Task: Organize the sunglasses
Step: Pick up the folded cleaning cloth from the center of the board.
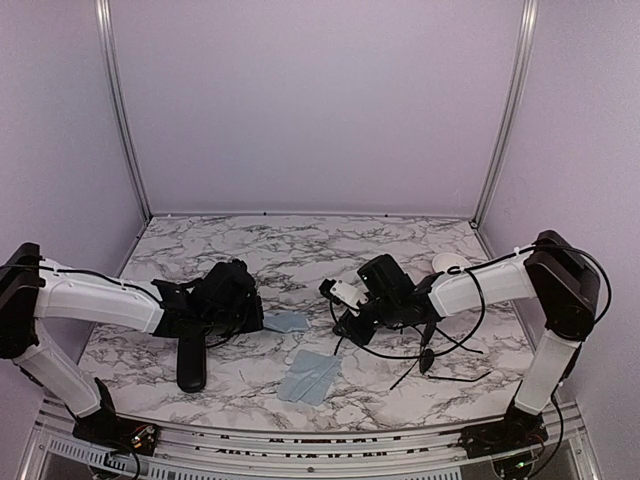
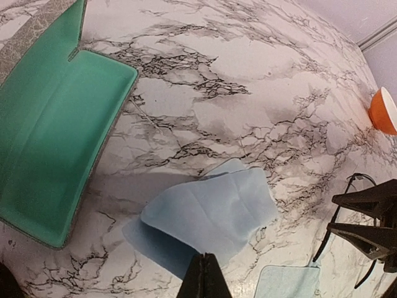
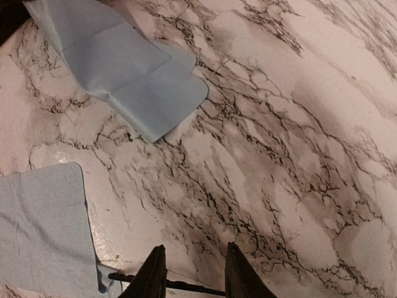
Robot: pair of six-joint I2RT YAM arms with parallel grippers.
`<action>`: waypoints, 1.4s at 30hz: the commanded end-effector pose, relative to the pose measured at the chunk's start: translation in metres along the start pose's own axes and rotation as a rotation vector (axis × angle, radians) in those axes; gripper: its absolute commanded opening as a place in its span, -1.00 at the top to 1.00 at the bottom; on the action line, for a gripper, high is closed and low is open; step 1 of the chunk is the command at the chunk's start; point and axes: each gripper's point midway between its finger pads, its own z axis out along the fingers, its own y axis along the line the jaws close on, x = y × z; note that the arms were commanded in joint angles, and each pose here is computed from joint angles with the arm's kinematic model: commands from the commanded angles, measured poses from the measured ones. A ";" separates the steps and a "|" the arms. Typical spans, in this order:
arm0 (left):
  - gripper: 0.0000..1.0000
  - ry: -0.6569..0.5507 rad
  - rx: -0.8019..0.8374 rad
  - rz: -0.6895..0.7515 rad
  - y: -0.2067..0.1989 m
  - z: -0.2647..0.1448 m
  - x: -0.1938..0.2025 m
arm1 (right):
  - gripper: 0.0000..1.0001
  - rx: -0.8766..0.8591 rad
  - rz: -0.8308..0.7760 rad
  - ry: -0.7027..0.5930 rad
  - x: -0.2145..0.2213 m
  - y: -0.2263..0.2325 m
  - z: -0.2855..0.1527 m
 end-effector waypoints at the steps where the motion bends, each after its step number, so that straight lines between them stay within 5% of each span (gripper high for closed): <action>1: 1.00 -0.069 -0.135 0.039 0.019 -0.006 0.003 | 0.36 -0.027 -0.005 -0.032 -0.008 0.006 0.004; 23: 1.00 0.055 -0.157 0.008 0.023 0.020 0.034 | 0.58 -0.201 0.054 -0.055 -0.027 0.043 0.048; 42: 1.00 0.060 -0.152 0.002 0.025 0.022 0.035 | 0.58 -0.076 0.028 0.017 -0.008 0.022 0.058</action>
